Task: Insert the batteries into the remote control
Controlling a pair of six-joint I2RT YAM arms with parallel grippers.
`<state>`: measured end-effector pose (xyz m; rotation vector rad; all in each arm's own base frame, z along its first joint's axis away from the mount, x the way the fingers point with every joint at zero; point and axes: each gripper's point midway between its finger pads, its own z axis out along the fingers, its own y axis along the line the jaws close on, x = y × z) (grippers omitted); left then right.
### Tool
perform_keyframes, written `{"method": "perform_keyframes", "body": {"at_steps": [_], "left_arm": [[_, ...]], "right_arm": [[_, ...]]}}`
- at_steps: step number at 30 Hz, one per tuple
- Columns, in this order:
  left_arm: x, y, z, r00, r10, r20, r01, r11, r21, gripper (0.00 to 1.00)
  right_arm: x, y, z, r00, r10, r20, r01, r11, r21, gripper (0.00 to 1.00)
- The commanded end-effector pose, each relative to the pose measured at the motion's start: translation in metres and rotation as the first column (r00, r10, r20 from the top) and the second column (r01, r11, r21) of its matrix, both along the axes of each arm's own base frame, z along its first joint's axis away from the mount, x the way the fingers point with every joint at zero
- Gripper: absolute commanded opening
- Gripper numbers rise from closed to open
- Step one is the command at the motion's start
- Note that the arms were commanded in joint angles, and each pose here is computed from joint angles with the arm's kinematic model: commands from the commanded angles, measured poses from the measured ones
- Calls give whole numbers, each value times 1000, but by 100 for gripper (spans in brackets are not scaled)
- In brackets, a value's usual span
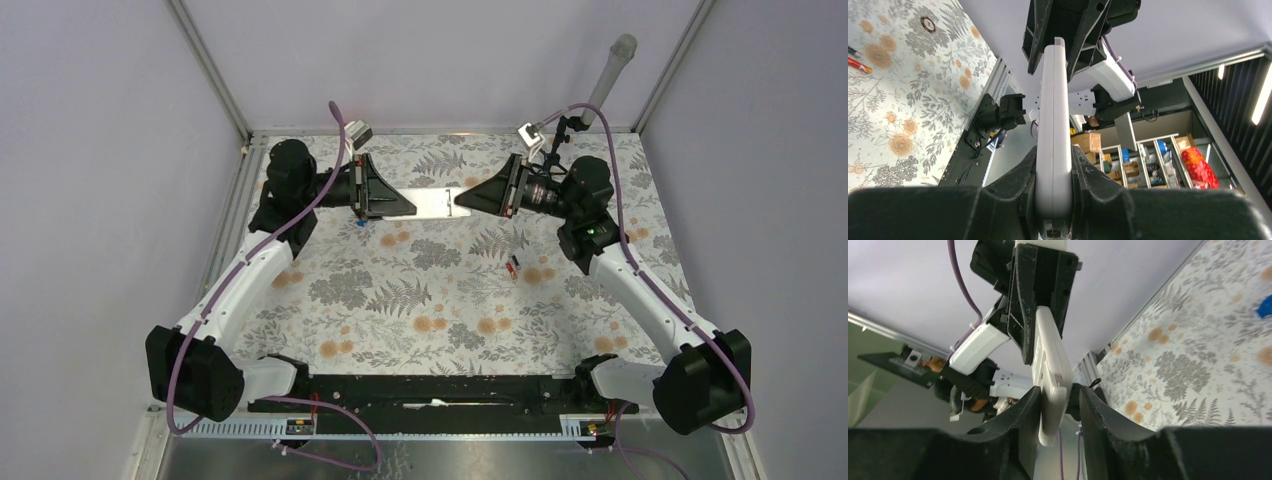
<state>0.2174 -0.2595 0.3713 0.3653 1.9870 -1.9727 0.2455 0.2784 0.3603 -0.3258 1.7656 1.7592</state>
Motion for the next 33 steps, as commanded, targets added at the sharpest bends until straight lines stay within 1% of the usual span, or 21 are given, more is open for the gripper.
{"method": "perform_keyframes", "body": {"at_steps": [1, 5, 7, 10, 13, 14, 15, 18, 22, 28, 31, 33], "left_arm": [[-3, 15, 41, 990, 25, 137, -16, 998, -65, 0], [-1, 14, 39, 991, 30, 132, -22, 998, -65, 0], [1, 14, 38, 991, 34, 132, -26, 998, -64, 0], [6, 13, 32, 990, 44, 131, -37, 998, -56, 0], [18, 11, 12, 993, 74, 89, -74, 997, -4, 0], [22, 10, 6, 993, 85, 82, -86, 996, 10, 0], [31, 10, -3, 991, 114, 71, -117, 993, 35, 0], [42, 10, -17, 987, 151, 56, -155, 984, 89, 0], [52, 11, -34, 981, 188, 55, -195, 968, 159, 0], [64, 14, -53, 972, 230, 45, -234, 948, 217, 0], [70, 19, -65, 966, 255, 46, -258, 930, 262, 0], [73, 24, -75, 961, 272, 47, -273, 914, 300, 0]], "right_arm": [[27, -16, -12, 993, -116, 1, 116, 993, -19, 41], [32, -15, -17, 992, -124, -22, 123, 992, -32, 42], [30, -14, -12, 995, -102, -11, 102, 995, -10, 42], [27, -12, -4, 997, -73, -17, 74, 997, 39, 40], [23, -9, 1, 998, -28, -51, 33, 994, 102, 37], [24, -9, 0, 998, -25, -59, 31, 993, 112, 35], [26, -8, -4, 997, -28, -78, 37, 992, 119, 30], [28, -9, -13, 994, -47, -97, 57, 993, 108, 16], [30, -10, -19, 992, -73, -99, 82, 992, 100, 0], [31, -13, -23, 990, -107, -95, 116, 988, 98, 0], [34, -15, -32, 985, -141, -98, 147, 987, 61, 0], [38, -16, -45, 979, -173, -105, 175, 985, 13, 0]]}}
